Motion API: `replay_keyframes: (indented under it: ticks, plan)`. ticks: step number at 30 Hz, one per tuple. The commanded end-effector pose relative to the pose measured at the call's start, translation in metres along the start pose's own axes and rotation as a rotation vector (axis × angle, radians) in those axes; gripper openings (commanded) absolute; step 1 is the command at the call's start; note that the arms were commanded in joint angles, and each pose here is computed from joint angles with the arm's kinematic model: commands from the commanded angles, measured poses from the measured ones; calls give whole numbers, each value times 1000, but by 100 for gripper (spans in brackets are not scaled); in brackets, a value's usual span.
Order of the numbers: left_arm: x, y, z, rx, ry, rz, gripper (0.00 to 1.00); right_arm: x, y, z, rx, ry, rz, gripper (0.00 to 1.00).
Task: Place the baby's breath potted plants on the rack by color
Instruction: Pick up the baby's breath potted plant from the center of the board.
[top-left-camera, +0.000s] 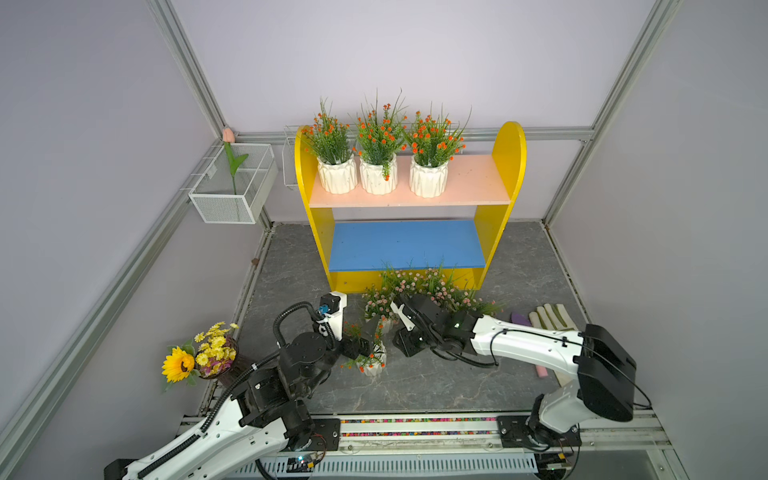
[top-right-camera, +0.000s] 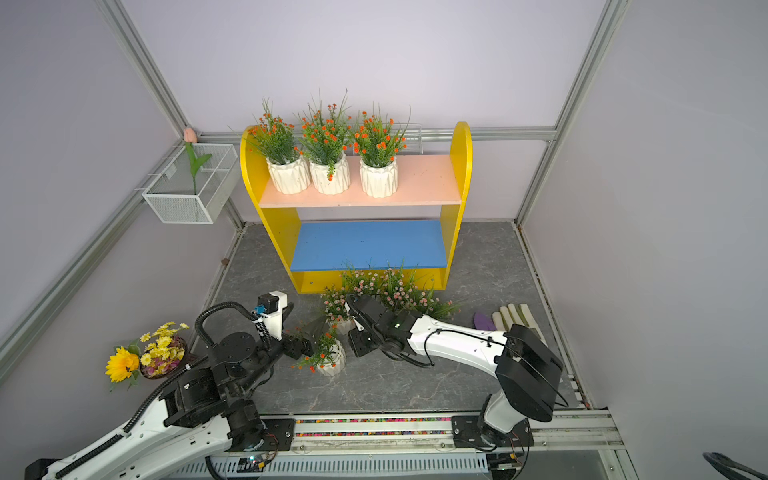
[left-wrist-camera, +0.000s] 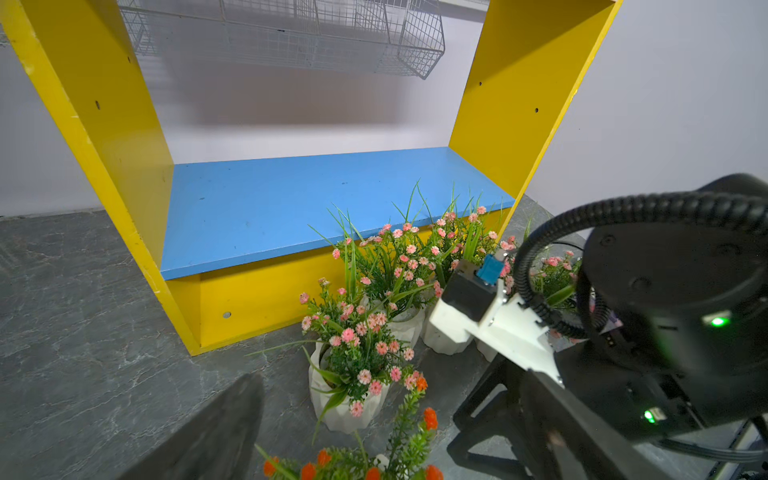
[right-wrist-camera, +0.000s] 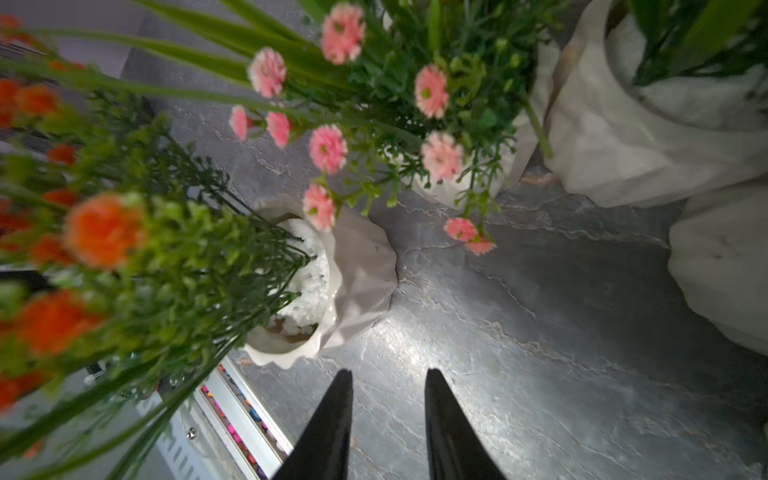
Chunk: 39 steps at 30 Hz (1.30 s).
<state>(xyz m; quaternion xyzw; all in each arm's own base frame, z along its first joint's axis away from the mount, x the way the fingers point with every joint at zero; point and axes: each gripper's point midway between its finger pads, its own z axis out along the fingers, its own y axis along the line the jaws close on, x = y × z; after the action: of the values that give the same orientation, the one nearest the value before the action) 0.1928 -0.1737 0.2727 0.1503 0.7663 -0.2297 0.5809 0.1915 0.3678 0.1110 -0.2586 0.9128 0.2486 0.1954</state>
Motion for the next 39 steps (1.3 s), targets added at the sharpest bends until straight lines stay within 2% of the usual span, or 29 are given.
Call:
replay_keyframes:
  ticks: [1, 16, 39]
  plan:
    - [12, 6, -1, -24, 35, -10, 99, -17, 12, 4, 3, -53, 16, 33]
    - [14, 12, -9, -31, 31, -11, 99, -16, 28, 30, 36, -3, -27, 30]
    - [15, 18, -19, -34, 18, -29, 100, -2, 16, 58, 120, 67, -27, 25]
